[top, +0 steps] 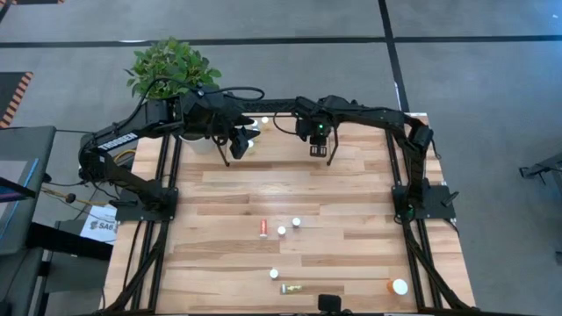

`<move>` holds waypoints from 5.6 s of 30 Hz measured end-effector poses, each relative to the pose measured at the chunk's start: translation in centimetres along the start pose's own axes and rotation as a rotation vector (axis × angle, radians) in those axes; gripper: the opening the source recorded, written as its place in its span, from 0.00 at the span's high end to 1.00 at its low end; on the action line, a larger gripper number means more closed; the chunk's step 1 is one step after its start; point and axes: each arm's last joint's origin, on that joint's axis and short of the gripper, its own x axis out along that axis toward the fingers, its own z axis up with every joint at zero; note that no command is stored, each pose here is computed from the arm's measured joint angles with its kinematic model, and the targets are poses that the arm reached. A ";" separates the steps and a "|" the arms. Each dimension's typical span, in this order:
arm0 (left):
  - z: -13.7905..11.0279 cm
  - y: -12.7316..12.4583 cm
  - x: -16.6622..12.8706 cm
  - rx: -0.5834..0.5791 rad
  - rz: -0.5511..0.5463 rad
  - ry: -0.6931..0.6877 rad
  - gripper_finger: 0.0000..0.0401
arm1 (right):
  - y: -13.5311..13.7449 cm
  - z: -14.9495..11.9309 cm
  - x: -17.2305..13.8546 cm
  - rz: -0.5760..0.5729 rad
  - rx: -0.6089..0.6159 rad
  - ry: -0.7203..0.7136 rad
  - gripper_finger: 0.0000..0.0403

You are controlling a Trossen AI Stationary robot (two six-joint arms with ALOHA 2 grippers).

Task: Pick and place medicine bottles onto shelf by color
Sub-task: Put the yellow pill bottle on the shelf, then put the orange pill bottle on the shelf

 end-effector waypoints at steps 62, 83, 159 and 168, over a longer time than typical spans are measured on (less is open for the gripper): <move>-0.1 0.0 0.0 -0.021 0.001 0.006 0.54 | -1.1 0.1 0.2 0.024 0.135 -0.071 0.68; -0.1 0.0 0.0 -0.035 0.001 0.006 0.54 | -1.2 0.1 0.2 0.066 0.002 -0.093 0.68; -1.5 -0.3 0.8 -0.059 0.023 0.146 0.54 | 10.5 -4.0 -20.6 0.257 0.255 -0.168 0.41; -2.0 -3.4 3.4 -0.073 -0.004 0.169 0.54 | 17.4 -12.3 -22.2 0.212 0.463 -0.154 0.41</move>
